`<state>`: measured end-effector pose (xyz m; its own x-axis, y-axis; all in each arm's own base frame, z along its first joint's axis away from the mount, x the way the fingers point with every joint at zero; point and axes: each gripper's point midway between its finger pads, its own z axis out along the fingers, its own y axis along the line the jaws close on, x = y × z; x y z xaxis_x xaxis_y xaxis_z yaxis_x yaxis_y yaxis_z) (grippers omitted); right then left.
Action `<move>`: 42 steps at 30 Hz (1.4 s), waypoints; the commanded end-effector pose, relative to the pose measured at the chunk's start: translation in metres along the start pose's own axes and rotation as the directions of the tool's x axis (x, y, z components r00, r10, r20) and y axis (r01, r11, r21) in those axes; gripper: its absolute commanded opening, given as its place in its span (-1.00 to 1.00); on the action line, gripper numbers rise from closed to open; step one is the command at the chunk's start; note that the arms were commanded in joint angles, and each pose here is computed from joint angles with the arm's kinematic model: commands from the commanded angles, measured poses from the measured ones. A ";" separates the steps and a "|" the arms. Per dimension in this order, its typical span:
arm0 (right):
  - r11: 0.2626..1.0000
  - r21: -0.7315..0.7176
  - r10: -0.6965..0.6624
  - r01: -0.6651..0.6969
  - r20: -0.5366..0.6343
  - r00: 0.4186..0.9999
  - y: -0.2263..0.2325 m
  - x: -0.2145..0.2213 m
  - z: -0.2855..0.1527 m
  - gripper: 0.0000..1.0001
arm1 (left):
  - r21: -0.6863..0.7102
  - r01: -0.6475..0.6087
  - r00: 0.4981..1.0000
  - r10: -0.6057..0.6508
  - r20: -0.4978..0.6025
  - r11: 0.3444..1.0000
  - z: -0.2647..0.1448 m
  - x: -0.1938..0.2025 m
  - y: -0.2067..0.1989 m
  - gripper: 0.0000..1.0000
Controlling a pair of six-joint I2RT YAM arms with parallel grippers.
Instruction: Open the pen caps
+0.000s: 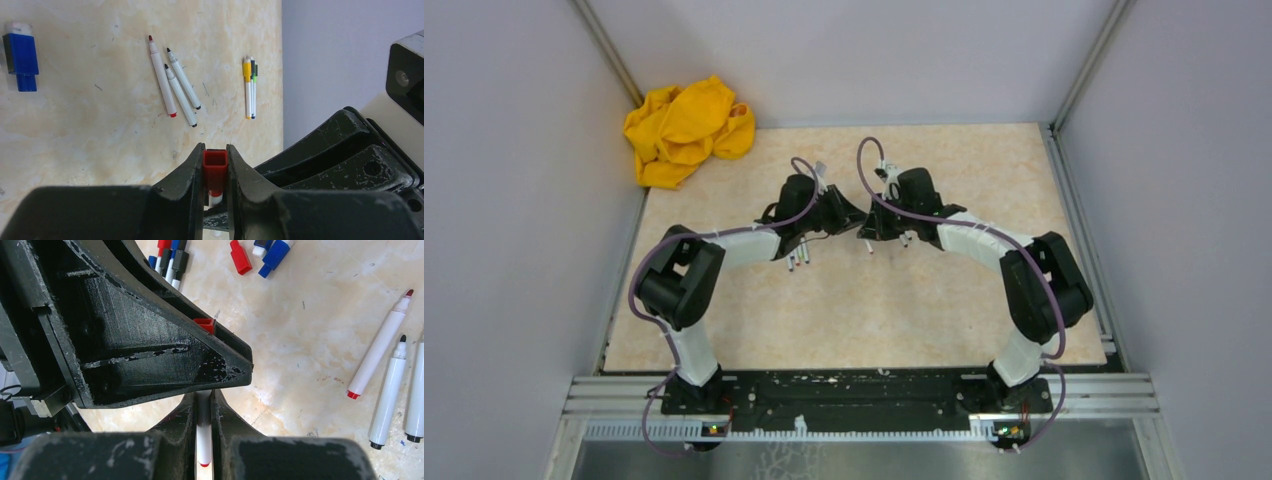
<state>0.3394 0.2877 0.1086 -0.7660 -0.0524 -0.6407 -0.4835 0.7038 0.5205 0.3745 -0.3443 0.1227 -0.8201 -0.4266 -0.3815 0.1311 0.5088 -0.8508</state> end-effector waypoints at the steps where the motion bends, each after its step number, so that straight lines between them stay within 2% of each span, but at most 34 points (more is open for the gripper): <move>1: 0.999 0.021 -0.039 0.039 0.026 0.999 0.004 -0.013 0.001 -1.00 | 0.015 0.010 0.998 -0.011 0.062 1.000 -0.005 -0.015 -0.009 -1.00; 4: 0.998 0.057 -0.038 0.038 -0.002 0.999 -0.002 0.001 -0.001 -1.00 | -0.043 0.036 0.990 -0.030 0.135 0.998 -0.006 -0.037 0.008 -1.00; 10: 0.994 0.110 -0.026 0.029 -0.024 0.999 -0.014 0.027 -0.009 -1.00 | -0.143 0.095 0.966 -0.056 0.253 0.985 -0.006 -0.105 0.050 -1.00; 16: 0.990 0.135 -0.030 0.030 -0.003 1.000 -0.016 0.021 -0.012 -1.00 | -0.297 0.026 0.956 0.063 0.285 0.955 -0.009 -0.123 0.077 -1.00; 21: 0.976 0.212 -0.047 0.044 0.008 0.999 -0.026 0.006 -0.014 -1.00 | -0.435 -0.091 0.954 0.203 0.219 0.896 -0.005 -0.115 0.089 -1.00; 25: 0.950 0.306 -0.058 0.055 0.000 0.998 -0.041 -0.002 -0.015 -1.00 | -0.515 -0.120 0.952 0.245 0.183 0.849 -0.010 -0.108 0.105 -1.00; 32: 0.925 0.376 -0.054 0.060 -0.027 0.998 -0.060 -0.007 0.001 -1.00 | -0.591 -0.112 0.952 0.257 0.167 0.799 -0.014 -0.103 0.130 -0.50; 35: 0.919 0.389 -0.046 0.060 -0.044 0.998 -0.067 -0.004 0.010 -1.00 | -0.598 -0.113 0.952 0.258 0.162 0.793 -0.012 -0.102 0.134 -0.41; 42: 0.906 0.419 -0.040 0.060 -0.058 0.998 -0.077 -0.005 0.023 -1.00 | -0.599 -0.115 0.954 0.255 0.155 0.792 -0.007 -0.102 0.137 -0.34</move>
<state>0.3699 0.2421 0.0412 -0.8069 -0.1267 -0.5769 -0.3016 0.9282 0.2180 0.4646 -0.2266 0.0502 -0.6663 -0.4026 -0.6276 -0.1322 0.8921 -0.4320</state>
